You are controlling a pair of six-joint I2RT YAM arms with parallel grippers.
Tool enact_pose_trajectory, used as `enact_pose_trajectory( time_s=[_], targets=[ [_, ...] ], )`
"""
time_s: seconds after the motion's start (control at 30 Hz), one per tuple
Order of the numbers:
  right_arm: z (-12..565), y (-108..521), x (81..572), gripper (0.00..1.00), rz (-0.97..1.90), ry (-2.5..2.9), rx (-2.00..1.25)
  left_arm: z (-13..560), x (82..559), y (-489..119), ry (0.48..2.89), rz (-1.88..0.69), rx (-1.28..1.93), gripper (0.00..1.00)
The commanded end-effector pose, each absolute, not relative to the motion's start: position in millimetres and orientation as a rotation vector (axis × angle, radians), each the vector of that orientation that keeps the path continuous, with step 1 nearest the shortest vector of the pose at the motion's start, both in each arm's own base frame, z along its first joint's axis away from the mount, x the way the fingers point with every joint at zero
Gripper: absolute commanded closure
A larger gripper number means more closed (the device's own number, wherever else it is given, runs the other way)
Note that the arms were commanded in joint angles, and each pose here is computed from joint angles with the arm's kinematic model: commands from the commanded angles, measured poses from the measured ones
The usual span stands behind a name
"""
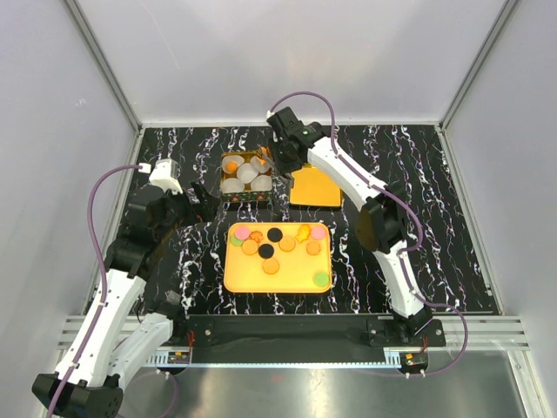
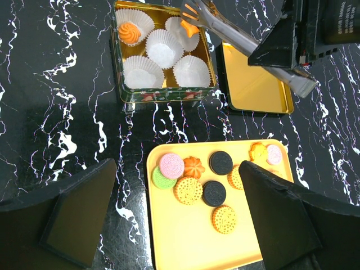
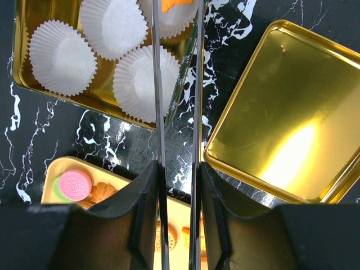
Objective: Pack the cookies
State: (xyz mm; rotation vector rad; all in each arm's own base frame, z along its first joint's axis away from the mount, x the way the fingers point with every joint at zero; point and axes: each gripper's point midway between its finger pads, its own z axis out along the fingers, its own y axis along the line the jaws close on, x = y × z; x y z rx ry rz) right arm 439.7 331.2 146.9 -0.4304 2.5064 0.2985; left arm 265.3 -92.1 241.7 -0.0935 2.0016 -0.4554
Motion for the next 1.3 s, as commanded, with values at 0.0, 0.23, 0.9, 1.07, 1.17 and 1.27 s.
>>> enact_pose_trajectory(
  time_s=[0.0,0.23,0.9,1.07,1.17,1.27],
  targets=[
    [194.8,340.1,436.0,0.67,0.352,2.394,-0.424,255.9,270.7,-96.3,1.941,-0.492,-0.086,0.01],
    [203.0,340.5,433.2,0.66,0.347,2.379,-0.426,257.4,270.3,-96.2,1.935,-0.493,-0.085,0.01],
    [204.5,341.3,443.9,0.59,0.300,2.361,-0.420,257.8,270.3,-96.8,1.934,-0.496,-0.083,0.01],
    [206.5,341.7,443.1,0.55,0.306,2.361,-0.422,257.1,270.2,-97.0,1.937,-0.497,-0.082,0.01],
    [206.7,341.0,442.2,0.55,0.304,2.363,-0.424,256.0,270.2,-97.3,1.940,-0.498,-0.082,0.01],
    [204.4,341.7,441.8,0.54,0.308,2.369,-0.426,256.3,270.4,-97.4,1.939,-0.498,-0.081,0.01]
  ],
)
